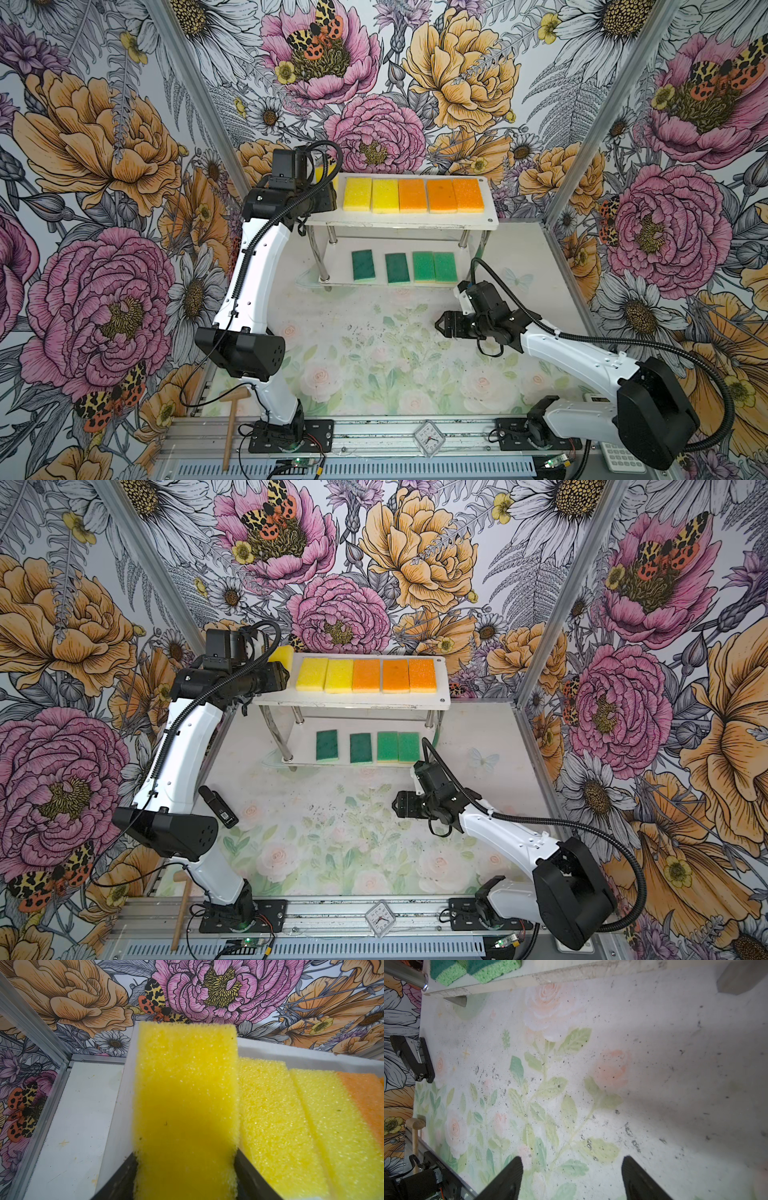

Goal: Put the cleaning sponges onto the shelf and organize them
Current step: 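Carry the yellow sponge up to the top shelf beside the yellow sponges, then lower the yellow sponge flat onto the shelf and open the left gripper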

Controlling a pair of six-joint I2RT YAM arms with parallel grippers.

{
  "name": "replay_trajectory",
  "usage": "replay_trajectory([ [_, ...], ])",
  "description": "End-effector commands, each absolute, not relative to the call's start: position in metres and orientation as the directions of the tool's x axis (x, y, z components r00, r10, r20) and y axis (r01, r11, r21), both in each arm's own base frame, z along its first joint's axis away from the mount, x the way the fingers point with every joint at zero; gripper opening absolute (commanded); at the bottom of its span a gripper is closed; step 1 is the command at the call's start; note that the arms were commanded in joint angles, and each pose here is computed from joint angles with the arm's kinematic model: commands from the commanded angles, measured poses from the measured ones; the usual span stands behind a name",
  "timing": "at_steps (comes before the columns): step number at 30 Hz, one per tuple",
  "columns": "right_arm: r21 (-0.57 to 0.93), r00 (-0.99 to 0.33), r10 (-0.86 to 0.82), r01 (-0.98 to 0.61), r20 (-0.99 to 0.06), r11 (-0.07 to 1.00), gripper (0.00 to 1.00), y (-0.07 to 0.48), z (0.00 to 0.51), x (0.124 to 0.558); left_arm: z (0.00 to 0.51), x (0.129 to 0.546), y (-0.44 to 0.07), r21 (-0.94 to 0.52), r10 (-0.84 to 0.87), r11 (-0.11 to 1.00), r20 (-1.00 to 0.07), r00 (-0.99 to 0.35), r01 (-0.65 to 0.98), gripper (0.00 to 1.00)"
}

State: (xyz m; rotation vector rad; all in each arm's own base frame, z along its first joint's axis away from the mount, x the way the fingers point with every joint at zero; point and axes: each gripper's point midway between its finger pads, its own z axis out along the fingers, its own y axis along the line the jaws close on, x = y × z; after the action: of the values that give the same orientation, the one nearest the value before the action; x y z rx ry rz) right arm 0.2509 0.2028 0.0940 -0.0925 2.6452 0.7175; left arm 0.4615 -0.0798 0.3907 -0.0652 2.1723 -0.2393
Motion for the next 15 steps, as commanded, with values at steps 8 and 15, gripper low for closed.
replay_trajectory([
  [8, 0.470, -0.909, 0.060, -0.156, -0.412, 0.869, 0.77, 0.1986, 0.0979, 0.2542, 0.3938, 0.4588, -0.0829, -0.188, -0.126, 0.981, -0.811, -0.571, 0.051, 0.64],
  [15, 0.469, -0.909, 0.061, -0.153, -0.411, 0.870, 0.77, 0.1986, 0.0971, 0.2547, 0.3954, 0.4553, -0.0809, -0.182, -0.124, 0.982, -0.815, -0.567, 0.046, 0.68],
])
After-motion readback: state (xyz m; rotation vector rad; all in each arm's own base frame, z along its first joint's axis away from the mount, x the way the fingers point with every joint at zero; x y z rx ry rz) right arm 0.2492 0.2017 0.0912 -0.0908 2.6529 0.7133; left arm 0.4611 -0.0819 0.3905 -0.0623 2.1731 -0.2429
